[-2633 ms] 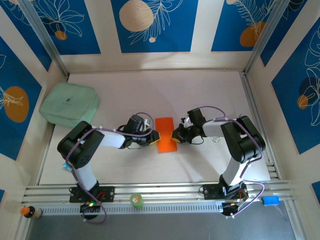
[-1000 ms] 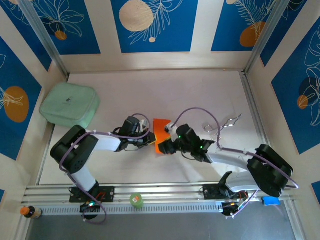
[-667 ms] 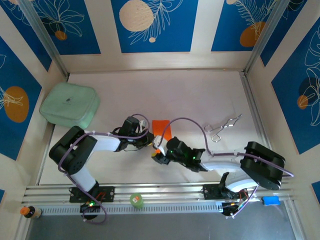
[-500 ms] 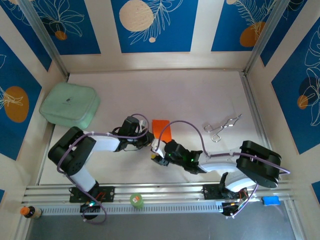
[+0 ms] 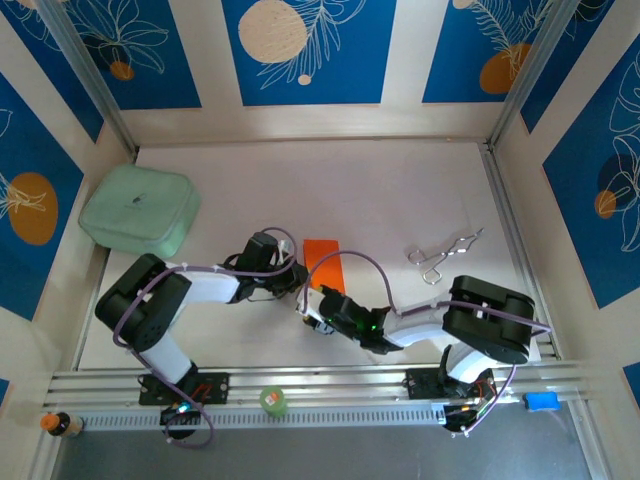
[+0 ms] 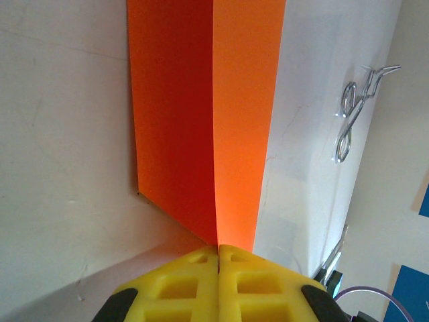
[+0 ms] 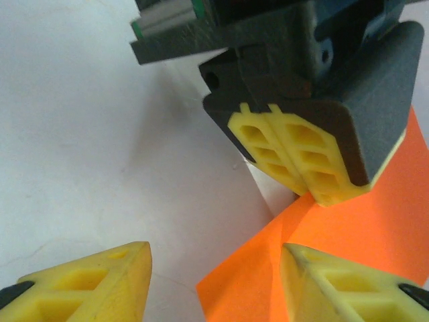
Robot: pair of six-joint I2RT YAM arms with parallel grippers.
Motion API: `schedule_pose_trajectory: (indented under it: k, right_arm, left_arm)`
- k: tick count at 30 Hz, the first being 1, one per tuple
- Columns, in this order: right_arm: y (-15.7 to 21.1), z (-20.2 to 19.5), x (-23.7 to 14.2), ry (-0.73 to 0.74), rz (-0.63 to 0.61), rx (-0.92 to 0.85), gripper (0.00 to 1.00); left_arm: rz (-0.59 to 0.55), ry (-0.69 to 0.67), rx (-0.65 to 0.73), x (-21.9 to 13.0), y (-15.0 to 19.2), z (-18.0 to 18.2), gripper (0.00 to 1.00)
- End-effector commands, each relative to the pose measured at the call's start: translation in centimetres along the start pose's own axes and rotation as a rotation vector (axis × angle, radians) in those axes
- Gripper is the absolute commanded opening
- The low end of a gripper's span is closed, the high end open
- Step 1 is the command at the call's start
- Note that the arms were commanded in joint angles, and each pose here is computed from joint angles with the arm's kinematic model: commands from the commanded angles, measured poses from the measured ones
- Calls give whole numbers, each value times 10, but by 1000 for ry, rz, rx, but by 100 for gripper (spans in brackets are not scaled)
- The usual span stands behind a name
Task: Fold a paper plane with a square sheet of paper (pick it up from the middle)
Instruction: Third fold the triangle at the center of the table.
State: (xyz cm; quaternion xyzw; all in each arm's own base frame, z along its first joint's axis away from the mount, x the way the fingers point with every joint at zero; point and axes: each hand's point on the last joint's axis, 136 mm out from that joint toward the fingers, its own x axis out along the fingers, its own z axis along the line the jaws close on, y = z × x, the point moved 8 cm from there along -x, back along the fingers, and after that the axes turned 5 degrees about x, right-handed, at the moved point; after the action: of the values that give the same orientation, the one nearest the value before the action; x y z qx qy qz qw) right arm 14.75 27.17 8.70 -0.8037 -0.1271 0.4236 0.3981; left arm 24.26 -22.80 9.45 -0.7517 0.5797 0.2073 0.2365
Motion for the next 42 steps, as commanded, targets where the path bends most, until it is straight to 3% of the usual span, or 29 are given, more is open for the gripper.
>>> schedule_pose_trajectory:
  k: [1, 22, 42]
  right_arm:
    - [-8, -6, 0, 88, -41, -8, 50]
    - [-1, -7, -9, 64, -7, 35, 28]
    - [-2, -8, -10, 54, -4, 68, 15]
  left_arm:
    - [-3, 31, 1, -5, -5, -8, 1]
    - [0, 21, 1, -3, -4, -5, 0]
    - [-1, 14, 0, -4, -4, -4, 0]
